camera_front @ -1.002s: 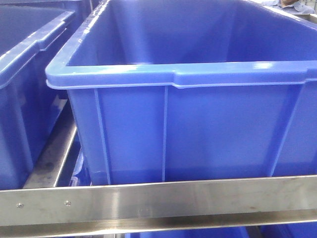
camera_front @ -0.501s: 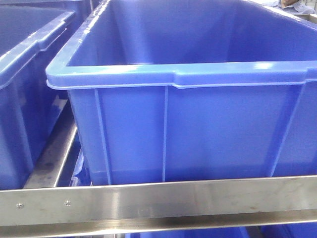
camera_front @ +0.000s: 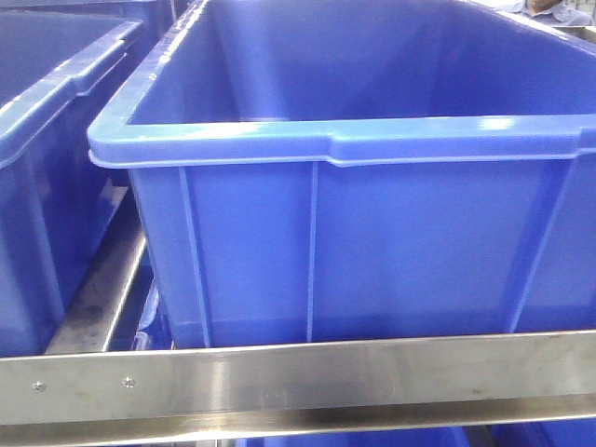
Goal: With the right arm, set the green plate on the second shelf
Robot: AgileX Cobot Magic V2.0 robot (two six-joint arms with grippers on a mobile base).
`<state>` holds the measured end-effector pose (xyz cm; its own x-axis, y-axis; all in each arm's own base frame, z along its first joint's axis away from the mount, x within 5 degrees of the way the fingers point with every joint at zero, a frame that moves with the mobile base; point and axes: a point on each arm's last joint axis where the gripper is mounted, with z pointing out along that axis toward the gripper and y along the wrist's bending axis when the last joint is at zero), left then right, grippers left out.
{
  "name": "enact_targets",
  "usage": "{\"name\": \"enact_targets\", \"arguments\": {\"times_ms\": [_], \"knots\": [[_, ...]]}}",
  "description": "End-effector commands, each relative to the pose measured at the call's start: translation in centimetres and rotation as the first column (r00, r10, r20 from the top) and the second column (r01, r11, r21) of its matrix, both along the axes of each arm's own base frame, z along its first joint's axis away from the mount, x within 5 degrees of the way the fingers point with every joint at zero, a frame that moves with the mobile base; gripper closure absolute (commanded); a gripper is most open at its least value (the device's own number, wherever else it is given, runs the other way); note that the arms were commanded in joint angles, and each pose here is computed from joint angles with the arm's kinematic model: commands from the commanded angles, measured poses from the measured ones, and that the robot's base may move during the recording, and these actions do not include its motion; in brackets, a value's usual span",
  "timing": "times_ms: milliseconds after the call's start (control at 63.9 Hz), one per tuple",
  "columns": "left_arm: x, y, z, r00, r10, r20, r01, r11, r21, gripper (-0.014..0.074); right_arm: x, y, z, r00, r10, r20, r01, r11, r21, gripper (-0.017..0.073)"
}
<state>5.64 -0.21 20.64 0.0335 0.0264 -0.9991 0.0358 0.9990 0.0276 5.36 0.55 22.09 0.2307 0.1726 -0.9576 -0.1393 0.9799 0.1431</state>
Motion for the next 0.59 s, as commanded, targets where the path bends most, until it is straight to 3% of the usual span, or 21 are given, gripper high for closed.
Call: {"name": "enact_targets", "arguments": {"times_ms": [0, 125, 579], "knots": [[0.01, -0.01, -0.53, 0.998, -0.001, 0.056, 0.002, 1.000, -0.004, 0.0463, -0.61, 0.11, 1.47, 0.991, 0.025, 0.131, -0.021, 0.999, -0.034, 0.0510], [0.01, -0.01, -0.53, 0.998, -0.001, 0.056, 0.002, 1.000, -0.004, 0.0463, -0.67, 0.14, 1.59, 0.988, 0.024, 0.152, -0.015, 0.998, -0.061, 0.0510], [0.01, -0.01, -0.53, 0.998, -0.001, 0.056, 0.002, 1.000, -0.004, 0.0463, -0.74, 0.03, 1.79, 0.985, 0.002, 0.175, 0.008, 0.998, -0.061, 0.0510]]}}
